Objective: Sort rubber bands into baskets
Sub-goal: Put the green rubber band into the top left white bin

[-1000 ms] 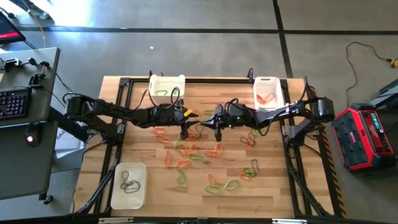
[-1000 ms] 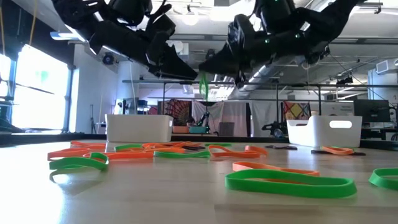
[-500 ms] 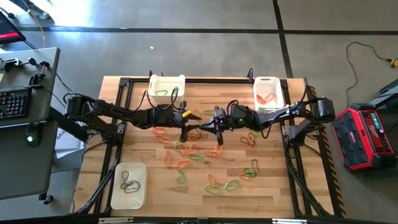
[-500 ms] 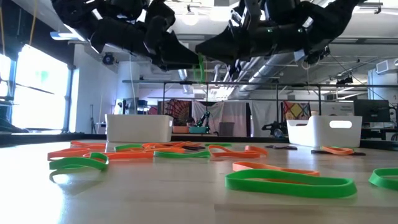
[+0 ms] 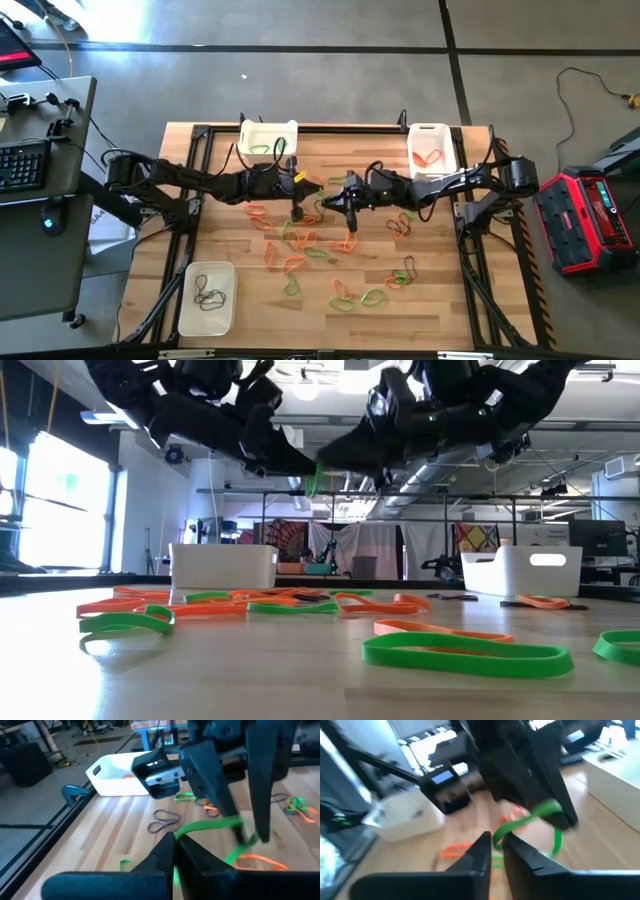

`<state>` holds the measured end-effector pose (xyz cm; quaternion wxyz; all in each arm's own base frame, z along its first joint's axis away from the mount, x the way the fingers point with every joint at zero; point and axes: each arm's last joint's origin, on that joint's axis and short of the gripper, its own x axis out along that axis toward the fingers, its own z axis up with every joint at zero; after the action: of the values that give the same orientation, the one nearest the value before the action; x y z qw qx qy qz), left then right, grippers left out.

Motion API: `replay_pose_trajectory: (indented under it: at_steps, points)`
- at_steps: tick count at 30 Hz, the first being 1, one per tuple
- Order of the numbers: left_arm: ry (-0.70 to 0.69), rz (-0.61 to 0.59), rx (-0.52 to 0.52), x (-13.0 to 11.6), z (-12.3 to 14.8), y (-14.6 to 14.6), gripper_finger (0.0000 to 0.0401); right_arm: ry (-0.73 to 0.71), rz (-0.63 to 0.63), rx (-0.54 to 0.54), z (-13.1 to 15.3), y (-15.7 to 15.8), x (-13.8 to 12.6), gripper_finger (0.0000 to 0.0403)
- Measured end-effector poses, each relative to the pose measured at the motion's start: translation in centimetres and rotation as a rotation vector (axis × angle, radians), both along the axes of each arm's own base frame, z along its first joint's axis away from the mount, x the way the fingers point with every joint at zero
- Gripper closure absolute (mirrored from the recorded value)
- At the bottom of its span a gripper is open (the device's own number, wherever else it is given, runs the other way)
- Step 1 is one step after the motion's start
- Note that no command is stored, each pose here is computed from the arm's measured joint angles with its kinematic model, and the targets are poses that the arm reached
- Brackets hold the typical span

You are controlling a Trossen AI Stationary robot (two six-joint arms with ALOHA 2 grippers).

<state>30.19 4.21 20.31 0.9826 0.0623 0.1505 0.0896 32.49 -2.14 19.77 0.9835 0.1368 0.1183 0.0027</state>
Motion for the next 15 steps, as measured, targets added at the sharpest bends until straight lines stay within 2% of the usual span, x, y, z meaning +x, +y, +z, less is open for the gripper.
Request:
replay_pose_trajectory:
  at_steps: [8, 12, 15]
  points:
    - [0.048, 0.145, 0.024, -0.7, 0.0, 1.6, 0.0400, 0.096, -0.165, -0.007, -0.9, -0.5, -0.3, 0.0253]
    - [0.140, 0.326, 0.055, -2.2, 0.3, 3.1, 0.0400, 0.109, -0.183, -0.010, -1.0, -0.6, -0.3, 0.0232]
    - [0.212, 0.475, 0.036, -3.9, 0.6, 4.8, 0.0401, 0.118, -0.182, -0.017, -1.1, -0.6, -0.4, 0.0230]
